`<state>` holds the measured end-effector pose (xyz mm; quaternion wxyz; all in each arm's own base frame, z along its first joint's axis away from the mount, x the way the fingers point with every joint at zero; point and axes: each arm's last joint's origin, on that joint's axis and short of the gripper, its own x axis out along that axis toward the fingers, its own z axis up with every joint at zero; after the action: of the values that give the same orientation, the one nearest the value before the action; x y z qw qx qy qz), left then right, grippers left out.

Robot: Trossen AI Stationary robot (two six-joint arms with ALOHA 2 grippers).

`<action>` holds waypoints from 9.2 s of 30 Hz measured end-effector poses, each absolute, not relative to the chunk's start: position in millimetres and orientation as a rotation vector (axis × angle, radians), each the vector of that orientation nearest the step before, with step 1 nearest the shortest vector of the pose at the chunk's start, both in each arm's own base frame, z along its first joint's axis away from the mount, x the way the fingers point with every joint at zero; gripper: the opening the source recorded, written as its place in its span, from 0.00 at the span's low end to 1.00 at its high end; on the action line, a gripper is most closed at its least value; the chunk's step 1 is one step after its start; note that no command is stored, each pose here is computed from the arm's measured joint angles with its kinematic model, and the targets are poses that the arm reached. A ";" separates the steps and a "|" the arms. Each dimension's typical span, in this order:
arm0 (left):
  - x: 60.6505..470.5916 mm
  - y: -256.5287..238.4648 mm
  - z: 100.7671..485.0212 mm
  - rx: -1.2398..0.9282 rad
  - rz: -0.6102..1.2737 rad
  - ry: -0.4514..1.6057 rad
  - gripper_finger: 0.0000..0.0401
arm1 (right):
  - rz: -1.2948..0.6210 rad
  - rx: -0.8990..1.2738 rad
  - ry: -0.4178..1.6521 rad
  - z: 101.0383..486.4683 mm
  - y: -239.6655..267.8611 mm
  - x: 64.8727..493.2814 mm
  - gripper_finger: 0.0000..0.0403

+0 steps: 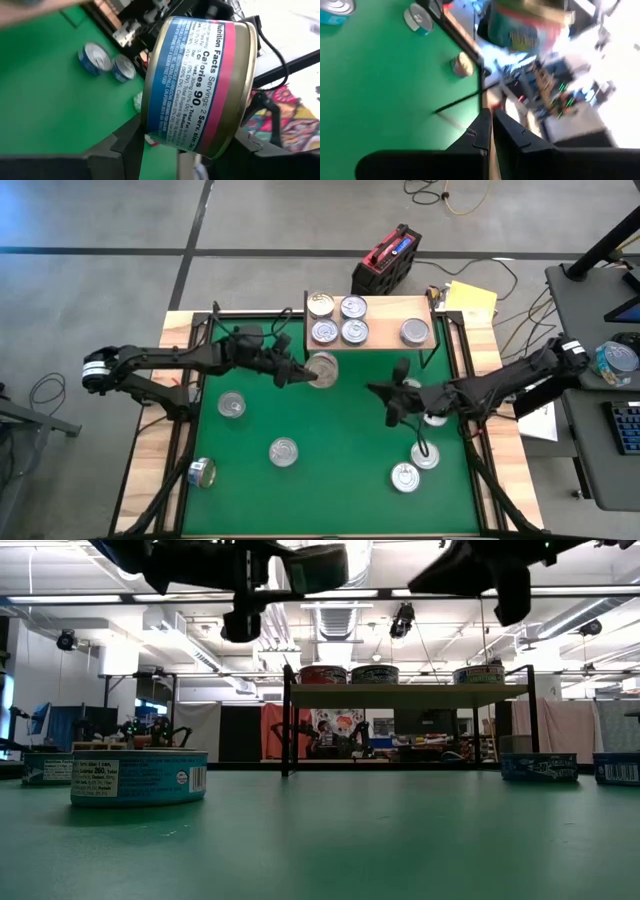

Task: Stack canned seafood by type on shelf
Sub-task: Stack the blue/pink tuna can on top of the other blue/pink tuna can on the shelf

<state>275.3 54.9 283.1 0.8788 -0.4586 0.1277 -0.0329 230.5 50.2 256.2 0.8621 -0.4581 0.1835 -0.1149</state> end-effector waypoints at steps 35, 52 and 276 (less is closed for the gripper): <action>295.4 53.3 266.0 -1.229 -0.121 0.279 0.42 | -0.229 -1.788 0.294 249.8 58.9 267.7 0.77; 303.4 44.2 257.7 -1.233 -0.172 0.325 0.42 | -0.228 -1.956 0.374 244.7 51.8 291.2 0.73; 219.8 -8.0 279.5 0.220 0.792 0.445 0.58 | -0.428 -0.954 0.841 320.1 -145.3 374.2 0.47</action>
<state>219.8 -8.0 279.5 0.8928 0.1060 0.2144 0.3817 374.2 -145.3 320.1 0.7832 -0.4422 0.3896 -0.1981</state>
